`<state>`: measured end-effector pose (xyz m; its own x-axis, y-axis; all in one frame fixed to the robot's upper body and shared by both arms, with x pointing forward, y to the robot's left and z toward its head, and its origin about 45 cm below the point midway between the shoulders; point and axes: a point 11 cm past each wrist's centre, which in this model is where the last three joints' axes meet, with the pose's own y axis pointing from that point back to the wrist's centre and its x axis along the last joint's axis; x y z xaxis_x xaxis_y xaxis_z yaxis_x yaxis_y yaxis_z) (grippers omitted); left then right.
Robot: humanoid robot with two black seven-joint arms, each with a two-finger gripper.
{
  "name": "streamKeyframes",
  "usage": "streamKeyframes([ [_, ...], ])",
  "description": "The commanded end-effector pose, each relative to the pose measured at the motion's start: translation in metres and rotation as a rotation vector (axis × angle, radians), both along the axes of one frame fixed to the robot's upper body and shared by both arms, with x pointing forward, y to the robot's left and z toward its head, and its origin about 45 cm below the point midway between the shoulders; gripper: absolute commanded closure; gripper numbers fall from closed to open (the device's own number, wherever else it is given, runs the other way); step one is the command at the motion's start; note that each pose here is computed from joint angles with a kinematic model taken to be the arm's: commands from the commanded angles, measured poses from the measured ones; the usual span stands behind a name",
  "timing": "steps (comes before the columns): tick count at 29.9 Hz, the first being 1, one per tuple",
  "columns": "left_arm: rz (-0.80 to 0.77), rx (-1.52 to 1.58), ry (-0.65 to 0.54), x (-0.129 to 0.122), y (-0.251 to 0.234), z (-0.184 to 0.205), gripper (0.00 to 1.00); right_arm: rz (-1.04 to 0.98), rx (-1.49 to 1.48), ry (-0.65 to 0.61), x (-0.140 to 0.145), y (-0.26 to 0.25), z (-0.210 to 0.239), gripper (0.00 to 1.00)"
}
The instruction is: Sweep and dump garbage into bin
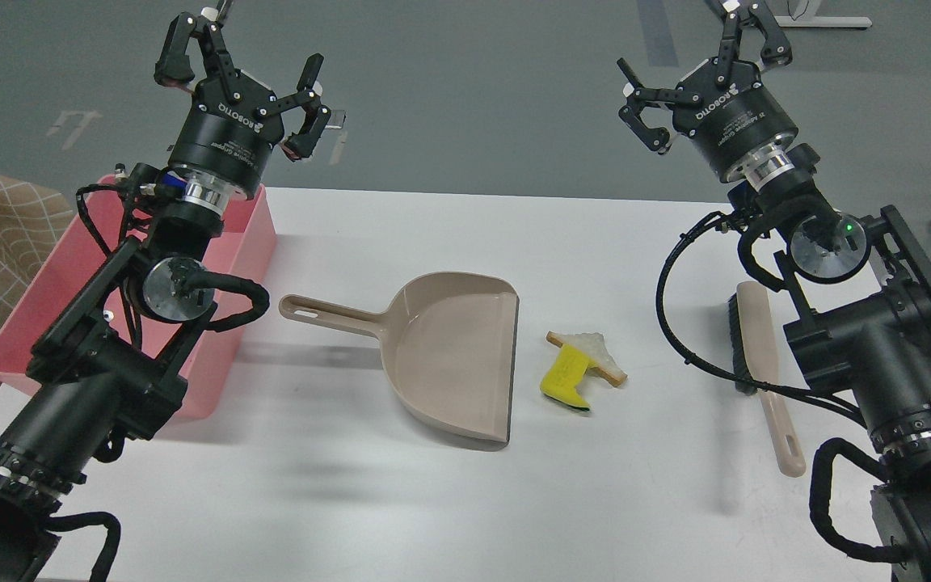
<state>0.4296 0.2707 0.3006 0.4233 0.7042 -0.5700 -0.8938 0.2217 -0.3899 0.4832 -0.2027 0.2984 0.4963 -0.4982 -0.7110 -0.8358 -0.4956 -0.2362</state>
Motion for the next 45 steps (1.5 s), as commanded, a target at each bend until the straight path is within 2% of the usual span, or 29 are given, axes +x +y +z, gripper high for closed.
streamKeyframes([
  [1,-0.001,0.003,0.005,-0.0001,-0.0010,-0.0014,0.02,-0.001,0.000,0.000,0.0001,-0.0001,-0.0002,0.00],
  [45,-0.012,-0.004,0.010,-0.0024,-0.0018,-0.0056,0.02,0.001,0.001,0.009,-0.0020,0.0000,-0.0051,0.00],
])
